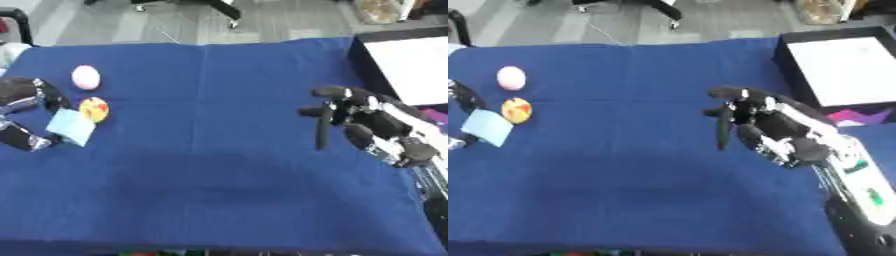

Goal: Pick up the objects with one hand, pass them to the other hand, and then place them into the box on the other side of the table.

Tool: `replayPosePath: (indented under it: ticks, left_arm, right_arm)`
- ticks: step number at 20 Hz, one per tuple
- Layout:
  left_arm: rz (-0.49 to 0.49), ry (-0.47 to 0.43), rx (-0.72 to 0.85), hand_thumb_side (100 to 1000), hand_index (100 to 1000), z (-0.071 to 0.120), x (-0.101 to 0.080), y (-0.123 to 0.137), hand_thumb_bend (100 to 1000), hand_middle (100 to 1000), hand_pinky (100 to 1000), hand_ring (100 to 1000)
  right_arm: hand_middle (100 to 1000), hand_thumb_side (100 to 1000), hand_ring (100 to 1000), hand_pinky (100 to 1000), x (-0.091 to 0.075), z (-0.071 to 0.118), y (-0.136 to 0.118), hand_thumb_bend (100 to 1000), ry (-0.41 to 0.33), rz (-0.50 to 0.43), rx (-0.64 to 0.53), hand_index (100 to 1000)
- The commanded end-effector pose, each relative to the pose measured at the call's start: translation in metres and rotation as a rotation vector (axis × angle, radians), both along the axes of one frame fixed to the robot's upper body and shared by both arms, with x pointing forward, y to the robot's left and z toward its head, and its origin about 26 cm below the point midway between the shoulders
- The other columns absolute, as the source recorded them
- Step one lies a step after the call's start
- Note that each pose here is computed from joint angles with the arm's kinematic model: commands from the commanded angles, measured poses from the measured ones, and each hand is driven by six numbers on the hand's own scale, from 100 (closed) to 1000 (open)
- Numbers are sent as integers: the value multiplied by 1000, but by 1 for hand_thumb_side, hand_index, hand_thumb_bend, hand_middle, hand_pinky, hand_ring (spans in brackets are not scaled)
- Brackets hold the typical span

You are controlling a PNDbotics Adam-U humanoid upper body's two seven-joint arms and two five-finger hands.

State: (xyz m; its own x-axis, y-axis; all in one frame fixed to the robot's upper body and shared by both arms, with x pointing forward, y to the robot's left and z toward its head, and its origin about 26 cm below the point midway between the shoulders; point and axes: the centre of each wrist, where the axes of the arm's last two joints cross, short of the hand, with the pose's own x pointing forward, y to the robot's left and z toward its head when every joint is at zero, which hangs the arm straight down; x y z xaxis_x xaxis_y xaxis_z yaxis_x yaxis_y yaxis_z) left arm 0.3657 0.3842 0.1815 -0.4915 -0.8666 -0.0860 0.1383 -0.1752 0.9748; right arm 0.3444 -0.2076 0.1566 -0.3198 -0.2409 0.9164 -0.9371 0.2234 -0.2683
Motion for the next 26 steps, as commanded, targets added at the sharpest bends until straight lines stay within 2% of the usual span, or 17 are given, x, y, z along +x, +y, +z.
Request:
replayPosePath:
  ticks: [1, 2, 3, 5, 8, 15, 20, 26]
  left_arm:
    - [-56, -79, 25, 100, 677, 31, -4, -6, 327, 506, 790, 601]
    - [-79, -93, 21, 100, 677, 35, -5, -11, 328, 506, 790, 601]
    - [-91, -105, 17, 114, 676, 39, -7, -15, 342, 505, 794, 600]
    - [-100, -131, 7, 122, 675, 47, -9, -23, 344, 504, 796, 600]
    - [-141, -168, -13, 116, 673, 58, -13, -37, 339, 503, 796, 599]
    - [-274, -234, -55, 114, 672, 80, -26, -67, 322, 502, 798, 599]
    - [-387, -240, -76, 119, 672, 93, -37, -89, 310, 504, 799, 600]
    - [-500, -201, -85, 134, 673, 100, -46, -110, 297, 506, 799, 602]
  right_arm:
    - [575, 694, 561, 1000, 9, 6, 14, 100, 187, 151, -73, 952]
    - [579, 738, 564, 1000, 12, 8, 20, 100, 245, 186, -99, 953]
    - [596, 828, 580, 1000, 14, 10, 25, 100, 292, 214, -121, 959]
    - [604, 892, 589, 1000, 18, 13, 37, 100, 377, 268, -167, 962]
    - [614, 1000, 600, 1000, 23, 15, 49, 100, 457, 307, -227, 968]
    - [642, 1000, 621, 1000, 32, 5, 74, 100, 568, 320, -354, 1000]
    - [652, 1000, 625, 1000, 36, -6, 96, 100, 588, 315, -416, 1000]
    - [670, 1000, 633, 1000, 42, -26, 116, 100, 595, 278, -469, 1000]
